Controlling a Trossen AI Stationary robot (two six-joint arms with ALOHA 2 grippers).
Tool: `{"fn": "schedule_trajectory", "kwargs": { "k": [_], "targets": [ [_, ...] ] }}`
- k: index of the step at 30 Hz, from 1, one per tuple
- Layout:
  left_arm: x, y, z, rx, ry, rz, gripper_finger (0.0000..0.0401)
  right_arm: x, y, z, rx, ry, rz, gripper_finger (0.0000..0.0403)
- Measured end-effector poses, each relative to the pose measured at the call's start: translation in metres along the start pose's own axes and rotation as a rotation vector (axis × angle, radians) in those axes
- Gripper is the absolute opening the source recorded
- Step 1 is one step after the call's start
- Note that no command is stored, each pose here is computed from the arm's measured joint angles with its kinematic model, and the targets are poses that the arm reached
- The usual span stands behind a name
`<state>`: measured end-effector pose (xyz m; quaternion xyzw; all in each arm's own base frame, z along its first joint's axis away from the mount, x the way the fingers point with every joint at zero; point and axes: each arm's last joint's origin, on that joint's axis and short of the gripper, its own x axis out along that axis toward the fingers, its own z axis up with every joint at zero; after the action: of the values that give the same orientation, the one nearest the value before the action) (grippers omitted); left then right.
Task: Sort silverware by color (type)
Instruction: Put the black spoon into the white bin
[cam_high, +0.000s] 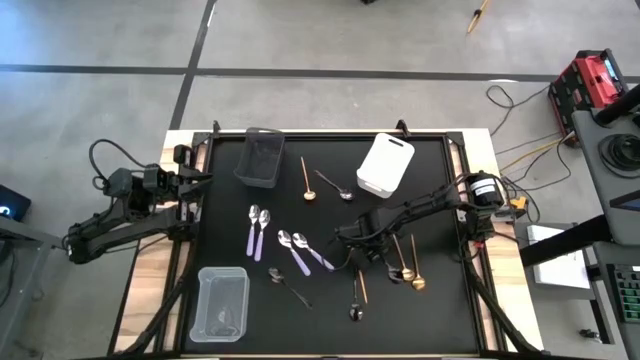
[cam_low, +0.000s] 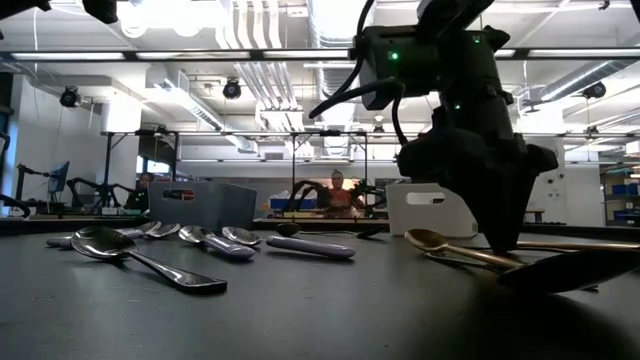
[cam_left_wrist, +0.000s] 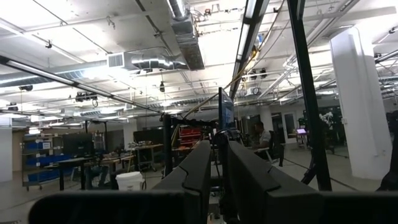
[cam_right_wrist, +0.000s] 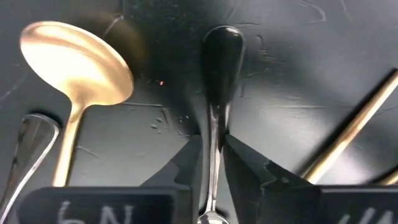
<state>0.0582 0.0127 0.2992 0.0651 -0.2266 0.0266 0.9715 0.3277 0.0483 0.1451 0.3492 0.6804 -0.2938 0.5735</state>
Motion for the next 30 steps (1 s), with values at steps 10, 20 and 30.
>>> {"fn": "schedule_trajectory", "kwargs": {
  "k": [10, 20, 30],
  "targets": [
    [0.0, 0.0, 0.0, 0.0, 0.0, 0.0, 0.0039, 0.001, 0.001, 0.001, 0.098, -0.009, 0.004, 0.0012],
    [0.0, 0.0, 0.0, 0.0, 0.0, 0.0, 0.0039, -0.014, -0.003, -0.001, 0.112, -0.049, 0.024, 0.0007],
    [0.0, 0.0, 0.0, 0.0, 0.0, 0.001, 0.0039, -0.024, -0.004, -0.004, 0.111, -0.073, 0.058, 0.0007]
  ]
}}
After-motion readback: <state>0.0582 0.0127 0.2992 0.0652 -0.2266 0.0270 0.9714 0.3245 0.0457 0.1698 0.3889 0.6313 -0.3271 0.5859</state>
